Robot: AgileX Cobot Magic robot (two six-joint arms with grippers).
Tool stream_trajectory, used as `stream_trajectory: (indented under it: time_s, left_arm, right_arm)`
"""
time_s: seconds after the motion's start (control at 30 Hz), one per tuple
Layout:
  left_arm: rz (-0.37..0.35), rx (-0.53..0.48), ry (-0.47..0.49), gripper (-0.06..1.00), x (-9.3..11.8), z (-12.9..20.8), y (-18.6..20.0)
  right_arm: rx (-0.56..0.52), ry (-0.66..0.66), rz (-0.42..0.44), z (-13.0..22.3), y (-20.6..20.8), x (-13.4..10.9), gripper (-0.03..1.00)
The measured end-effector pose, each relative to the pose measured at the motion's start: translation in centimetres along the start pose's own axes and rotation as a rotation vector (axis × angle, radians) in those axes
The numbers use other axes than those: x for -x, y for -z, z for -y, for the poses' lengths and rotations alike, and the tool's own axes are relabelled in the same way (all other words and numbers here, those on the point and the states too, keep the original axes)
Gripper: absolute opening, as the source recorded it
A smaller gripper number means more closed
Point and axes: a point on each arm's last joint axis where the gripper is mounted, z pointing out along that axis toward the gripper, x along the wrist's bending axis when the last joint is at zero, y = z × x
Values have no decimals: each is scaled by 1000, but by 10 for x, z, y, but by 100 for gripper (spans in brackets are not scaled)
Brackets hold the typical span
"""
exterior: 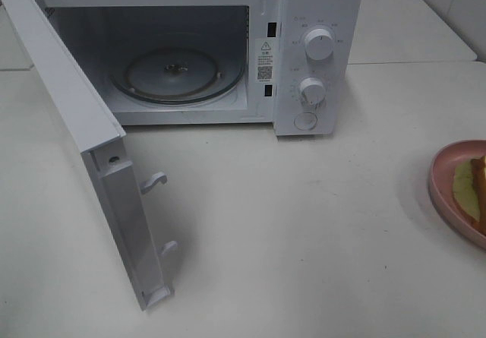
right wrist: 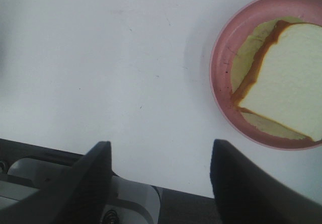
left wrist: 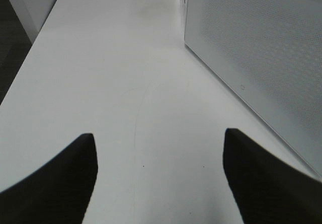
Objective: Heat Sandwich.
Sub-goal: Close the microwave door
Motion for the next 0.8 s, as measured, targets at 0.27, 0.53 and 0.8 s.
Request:
stream_trajectory:
  time_s: [0.27,0.53,0.8]
  left_arm:
    - [0,0,0,67,0,0,0]
    - [0,0,0,67,0,0,0]
    - [0,0,0,67,0,0,0]
  right_arm:
    - [86,27,-1,39,18,-2,58]
    - [156,36,1,83,23,-3,58]
    - [231,42,2,130,14,-2,58]
